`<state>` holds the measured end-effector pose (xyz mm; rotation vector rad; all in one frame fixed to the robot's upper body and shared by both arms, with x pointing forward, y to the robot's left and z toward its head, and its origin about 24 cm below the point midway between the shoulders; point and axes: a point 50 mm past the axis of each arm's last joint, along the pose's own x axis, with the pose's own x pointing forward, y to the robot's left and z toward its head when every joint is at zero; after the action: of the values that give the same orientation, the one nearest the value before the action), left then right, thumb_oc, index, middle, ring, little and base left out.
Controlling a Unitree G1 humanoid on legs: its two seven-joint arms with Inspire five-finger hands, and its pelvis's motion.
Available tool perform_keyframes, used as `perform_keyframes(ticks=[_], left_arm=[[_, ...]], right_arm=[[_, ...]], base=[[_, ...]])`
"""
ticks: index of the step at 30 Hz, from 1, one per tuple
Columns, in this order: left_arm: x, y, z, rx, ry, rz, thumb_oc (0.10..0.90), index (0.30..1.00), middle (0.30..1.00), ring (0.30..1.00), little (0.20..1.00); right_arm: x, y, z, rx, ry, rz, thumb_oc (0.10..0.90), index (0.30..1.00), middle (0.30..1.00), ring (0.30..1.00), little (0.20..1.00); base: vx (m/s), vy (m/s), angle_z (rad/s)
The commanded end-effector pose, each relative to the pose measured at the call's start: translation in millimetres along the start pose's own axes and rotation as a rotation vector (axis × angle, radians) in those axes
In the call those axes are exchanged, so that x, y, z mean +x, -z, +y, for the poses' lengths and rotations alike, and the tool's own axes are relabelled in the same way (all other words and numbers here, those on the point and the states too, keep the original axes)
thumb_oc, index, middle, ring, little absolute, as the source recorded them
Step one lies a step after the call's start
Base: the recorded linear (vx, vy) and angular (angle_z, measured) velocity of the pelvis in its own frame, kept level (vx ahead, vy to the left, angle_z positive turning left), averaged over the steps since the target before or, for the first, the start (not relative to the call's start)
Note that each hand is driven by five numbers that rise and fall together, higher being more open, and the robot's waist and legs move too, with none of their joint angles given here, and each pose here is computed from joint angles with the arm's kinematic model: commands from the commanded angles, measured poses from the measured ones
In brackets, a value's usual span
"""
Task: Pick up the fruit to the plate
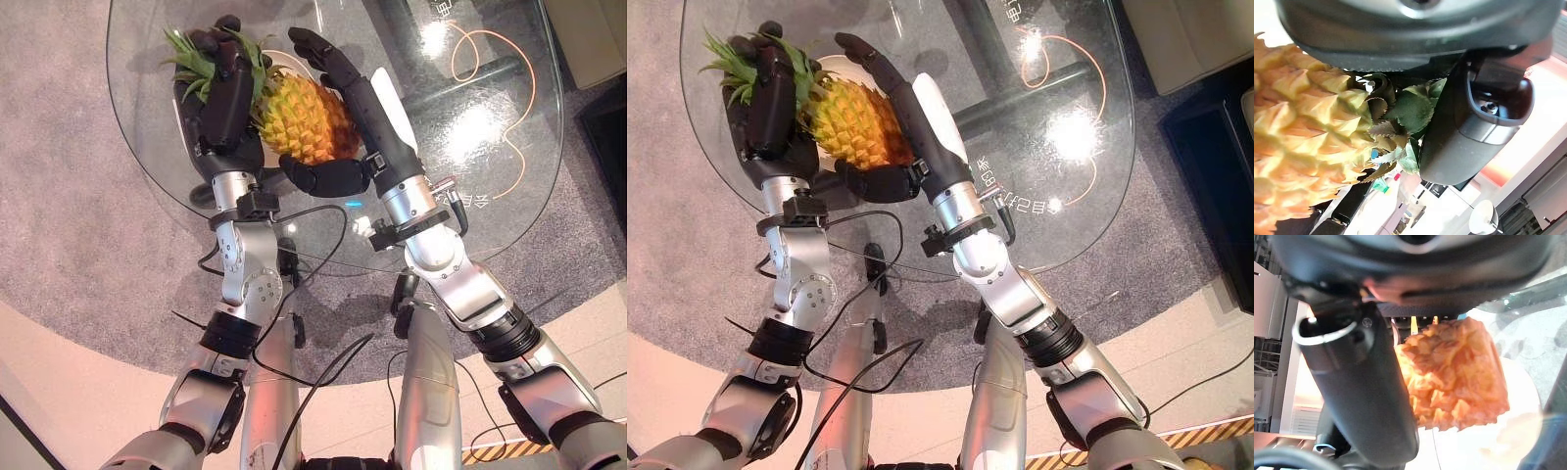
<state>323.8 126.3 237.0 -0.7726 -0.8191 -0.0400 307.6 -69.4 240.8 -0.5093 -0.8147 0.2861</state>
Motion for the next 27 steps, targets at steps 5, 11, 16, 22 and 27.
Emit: perform_keyframes(ticks=[5,11,16,22,27], left_arm=[[29,-68,-44,0.088,0.231,-0.427,0.1,0.3,0.3,0.3,0.2],[32,-71,-45,0.163,0.273,-0.438,0.1,0.3,0.3,0.3,0.2],[33,-72,-46,0.223,0.296,-0.449,0.1,0.3,0.3,0.3,0.2],[37,-75,-44,0.269,0.28,-0.471,0.1,0.3,0.3,0.3,0.2],[37,-76,-41,0.284,0.226,-0.494,0.1,0.3,0.3,0.3,0.2]], right_arm=[[22,-56,-48,-0.107,0.181,-0.287,0.8,0.9,0.9,0.9,0.9],[24,-54,-52,-0.205,0.129,-0.273,0.8,0.9,0.9,0.9,0.9],[25,-55,-56,-0.249,0.115,-0.272,0.8,0.9,0.9,0.9,0.9],[24,-54,-61,-0.272,0.099,-0.266,0.8,0.9,0.9,0.9,0.9],[24,-54,-61,-0.27,0.1,-0.261,0.8,0.9,0.9,0.9,0.9]], base=[[0.0,0.0,0.0],[0.0,0.0,0.0],[0.0,0.0,0.0],[0.0,0.0,0.0],[0.0,0.0,0.0]])
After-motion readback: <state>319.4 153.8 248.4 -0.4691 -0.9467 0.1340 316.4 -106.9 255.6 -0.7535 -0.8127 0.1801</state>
